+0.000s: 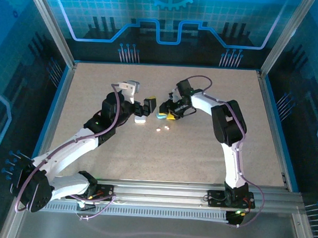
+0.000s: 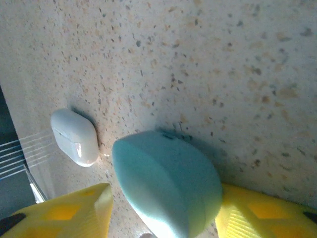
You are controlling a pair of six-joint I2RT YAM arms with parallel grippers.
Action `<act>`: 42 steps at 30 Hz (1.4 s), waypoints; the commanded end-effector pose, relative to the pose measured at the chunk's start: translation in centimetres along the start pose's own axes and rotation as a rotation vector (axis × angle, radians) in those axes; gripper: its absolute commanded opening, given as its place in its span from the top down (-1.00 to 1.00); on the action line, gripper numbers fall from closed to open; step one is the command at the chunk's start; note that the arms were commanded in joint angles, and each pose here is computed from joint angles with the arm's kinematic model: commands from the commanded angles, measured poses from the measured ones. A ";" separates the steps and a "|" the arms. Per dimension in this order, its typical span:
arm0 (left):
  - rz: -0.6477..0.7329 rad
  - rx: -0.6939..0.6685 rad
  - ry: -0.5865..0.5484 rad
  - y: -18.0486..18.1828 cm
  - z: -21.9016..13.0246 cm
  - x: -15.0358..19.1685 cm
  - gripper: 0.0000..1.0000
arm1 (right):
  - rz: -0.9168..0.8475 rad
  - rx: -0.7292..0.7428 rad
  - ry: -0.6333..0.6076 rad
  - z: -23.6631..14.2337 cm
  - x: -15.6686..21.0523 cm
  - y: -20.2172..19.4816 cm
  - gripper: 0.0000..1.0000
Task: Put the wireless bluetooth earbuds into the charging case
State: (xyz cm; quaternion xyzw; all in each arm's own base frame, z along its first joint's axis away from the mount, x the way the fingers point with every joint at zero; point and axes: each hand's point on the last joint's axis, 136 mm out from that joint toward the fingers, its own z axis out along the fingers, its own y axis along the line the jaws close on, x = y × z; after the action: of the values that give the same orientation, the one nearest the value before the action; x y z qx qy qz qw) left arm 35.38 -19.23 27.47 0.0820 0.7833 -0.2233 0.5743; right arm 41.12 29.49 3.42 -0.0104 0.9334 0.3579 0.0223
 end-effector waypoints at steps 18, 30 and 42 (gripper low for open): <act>-0.040 0.036 0.024 -0.6 -0.4 -0.4 -0.98 | -0.119 0.398 -0.344 -13.0 -9.6 -5.7 -0.27; -0.046 0.056 0.039 -1.0 0.0 -0.2 -0.98 | -0.267 0.461 -0.272 -10.7 -14.9 -8.4 -0.42; -0.047 0.068 0.050 -1.2 0.2 -0.2 -0.98 | -0.345 0.363 -0.188 -8.6 -14.5 -8.5 -0.50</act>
State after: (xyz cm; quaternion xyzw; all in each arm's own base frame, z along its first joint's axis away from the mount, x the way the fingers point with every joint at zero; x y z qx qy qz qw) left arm 34.84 -20.16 26.50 0.0928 0.7978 -0.2463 0.5424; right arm 56.05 17.27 5.09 -0.1129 0.9636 0.1561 0.1852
